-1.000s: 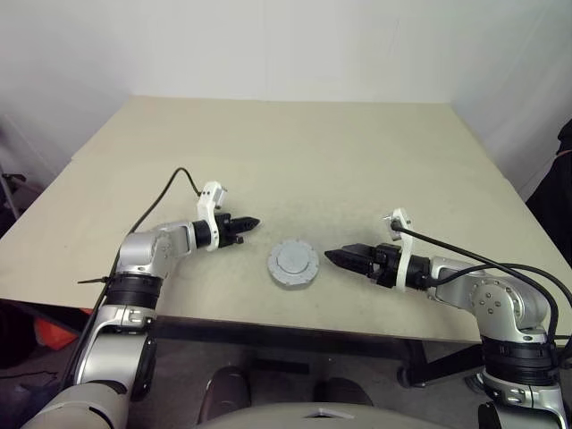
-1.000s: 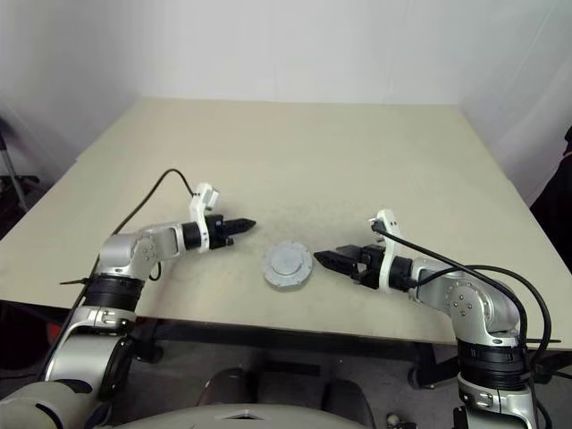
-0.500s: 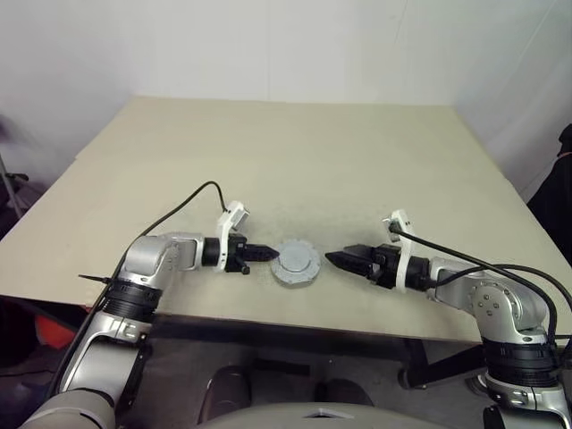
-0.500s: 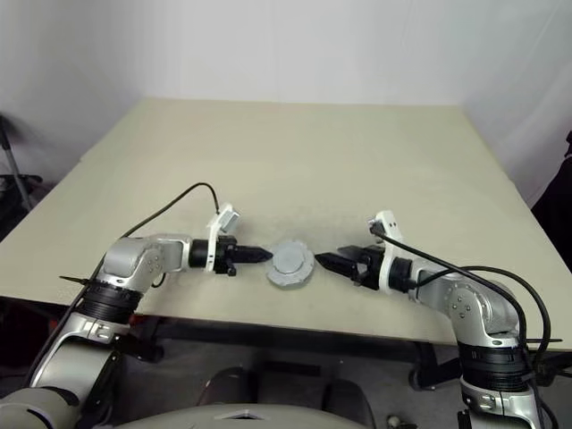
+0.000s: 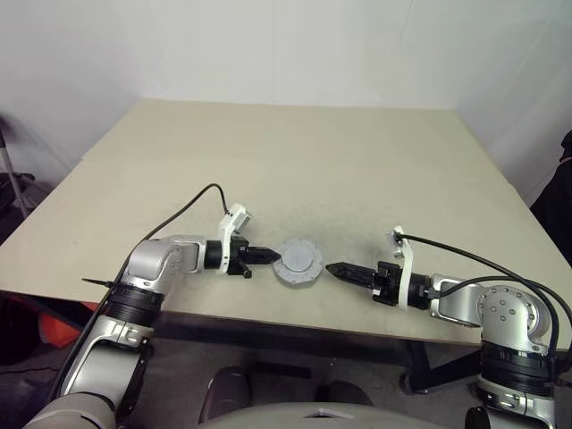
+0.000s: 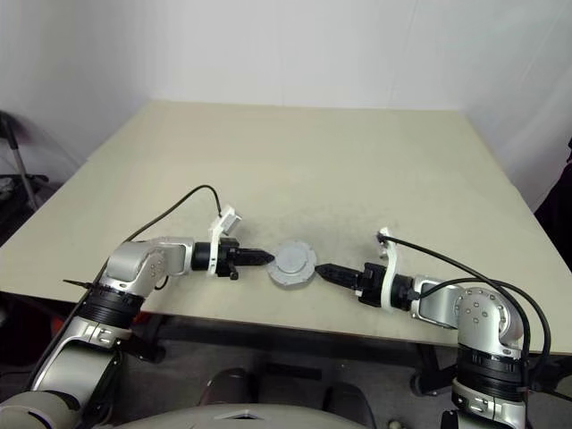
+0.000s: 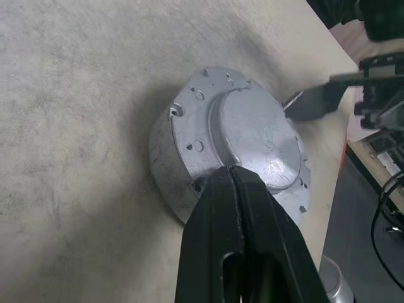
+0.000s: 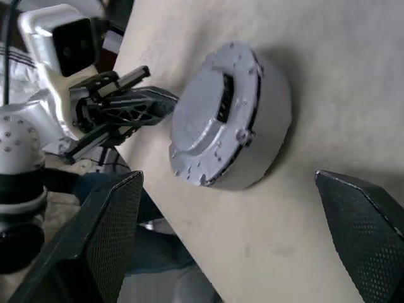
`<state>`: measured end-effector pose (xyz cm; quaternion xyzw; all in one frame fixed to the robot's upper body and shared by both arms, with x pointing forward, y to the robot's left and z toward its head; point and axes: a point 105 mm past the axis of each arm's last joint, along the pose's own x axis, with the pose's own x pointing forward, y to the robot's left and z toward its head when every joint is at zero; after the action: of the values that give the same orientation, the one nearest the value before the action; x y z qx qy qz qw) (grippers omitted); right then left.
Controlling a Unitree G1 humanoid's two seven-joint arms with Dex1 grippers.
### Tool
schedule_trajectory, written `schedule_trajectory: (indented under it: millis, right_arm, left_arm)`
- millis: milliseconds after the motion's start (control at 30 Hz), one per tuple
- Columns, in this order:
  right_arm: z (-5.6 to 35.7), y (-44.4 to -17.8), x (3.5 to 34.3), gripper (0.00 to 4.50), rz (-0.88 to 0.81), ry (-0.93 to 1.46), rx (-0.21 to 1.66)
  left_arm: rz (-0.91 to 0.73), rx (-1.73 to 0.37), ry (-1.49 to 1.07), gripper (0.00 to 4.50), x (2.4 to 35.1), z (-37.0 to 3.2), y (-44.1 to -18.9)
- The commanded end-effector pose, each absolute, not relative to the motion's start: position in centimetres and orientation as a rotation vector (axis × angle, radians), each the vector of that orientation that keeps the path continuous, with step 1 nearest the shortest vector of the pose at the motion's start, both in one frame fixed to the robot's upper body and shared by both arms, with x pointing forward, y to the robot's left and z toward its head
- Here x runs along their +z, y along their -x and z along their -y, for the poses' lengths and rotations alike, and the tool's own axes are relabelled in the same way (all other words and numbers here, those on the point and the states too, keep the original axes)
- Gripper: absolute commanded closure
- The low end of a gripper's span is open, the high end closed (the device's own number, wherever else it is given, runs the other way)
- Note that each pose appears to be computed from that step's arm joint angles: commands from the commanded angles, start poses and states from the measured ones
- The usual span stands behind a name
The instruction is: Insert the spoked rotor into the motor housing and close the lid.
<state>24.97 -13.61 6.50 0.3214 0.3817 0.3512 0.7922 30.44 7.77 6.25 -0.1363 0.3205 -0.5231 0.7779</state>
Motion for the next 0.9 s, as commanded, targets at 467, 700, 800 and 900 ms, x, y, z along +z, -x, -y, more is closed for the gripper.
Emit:
schedule_trajectory:
  millis: [467,700,800,900]
  right_arm:
    - [9.0,-27.8,6.4,0.04,-0.862,-0.751,0.797]
    - [6.6,-28.9,6.4,0.04,-0.865,-0.770,0.833]
    - [5.7,-29.1,6.6,0.04,-0.866,-0.774,0.853]
    - [5.1,-29.1,6.5,0.04,-0.869,-0.775,0.865]
  left_arm:
    - [-0.703,-1.070,0.270,4.50,5.4,-7.3,-30.5]
    - [-0.691,-1.042,0.273,4.50,5.6,-7.6,-31.0]
    - [-0.686,-1.026,0.273,4.50,5.5,-7.8,-31.2]
    - [-0.680,-1.016,0.275,4.50,5.6,-7.9,-31.3]
